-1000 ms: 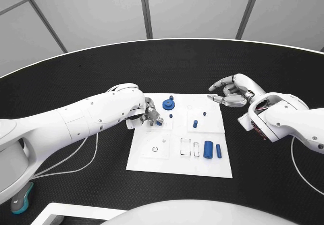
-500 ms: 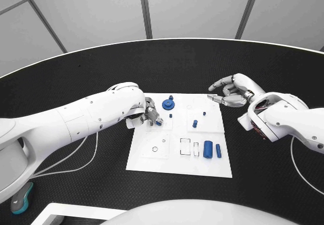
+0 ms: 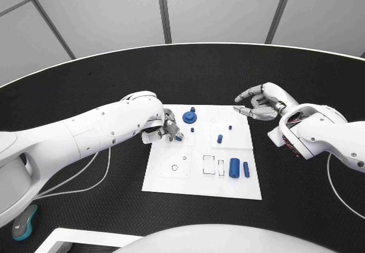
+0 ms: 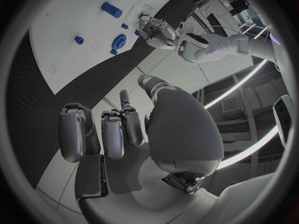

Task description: Assemble the parts on the task board

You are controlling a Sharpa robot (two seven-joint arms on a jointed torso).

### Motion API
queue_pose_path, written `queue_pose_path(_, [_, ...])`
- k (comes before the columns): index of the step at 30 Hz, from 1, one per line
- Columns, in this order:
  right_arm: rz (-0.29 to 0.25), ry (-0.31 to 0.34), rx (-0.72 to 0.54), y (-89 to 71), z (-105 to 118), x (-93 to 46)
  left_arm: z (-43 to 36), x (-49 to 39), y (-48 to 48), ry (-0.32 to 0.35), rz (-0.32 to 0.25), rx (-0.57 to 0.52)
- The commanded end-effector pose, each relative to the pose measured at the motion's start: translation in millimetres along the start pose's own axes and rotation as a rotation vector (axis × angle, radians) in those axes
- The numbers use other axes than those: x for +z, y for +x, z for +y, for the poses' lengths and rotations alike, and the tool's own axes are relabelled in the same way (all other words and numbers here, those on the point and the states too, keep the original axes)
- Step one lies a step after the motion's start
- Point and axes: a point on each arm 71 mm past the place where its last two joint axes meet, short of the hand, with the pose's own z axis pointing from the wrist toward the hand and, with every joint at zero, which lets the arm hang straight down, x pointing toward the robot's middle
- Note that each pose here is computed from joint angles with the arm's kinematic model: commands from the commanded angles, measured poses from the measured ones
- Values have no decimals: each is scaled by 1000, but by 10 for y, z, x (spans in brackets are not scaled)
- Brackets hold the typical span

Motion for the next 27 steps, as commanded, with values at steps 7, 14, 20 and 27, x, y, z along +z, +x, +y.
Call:
queue_pose_path(7, [0,1,0,1,-1,4,-57,-65,-80,15,39,50])
queue_pose_path(14, [2,1,0,11,3,13,-120,-93,-120,21,104,95])
queue_pose_path(20, [4,1,0,16,5,18,-160,-101,-169,17,123,113])
queue_pose_path(27, [6,0,1,25,11,23,-180,-87,-225,0,125,117])
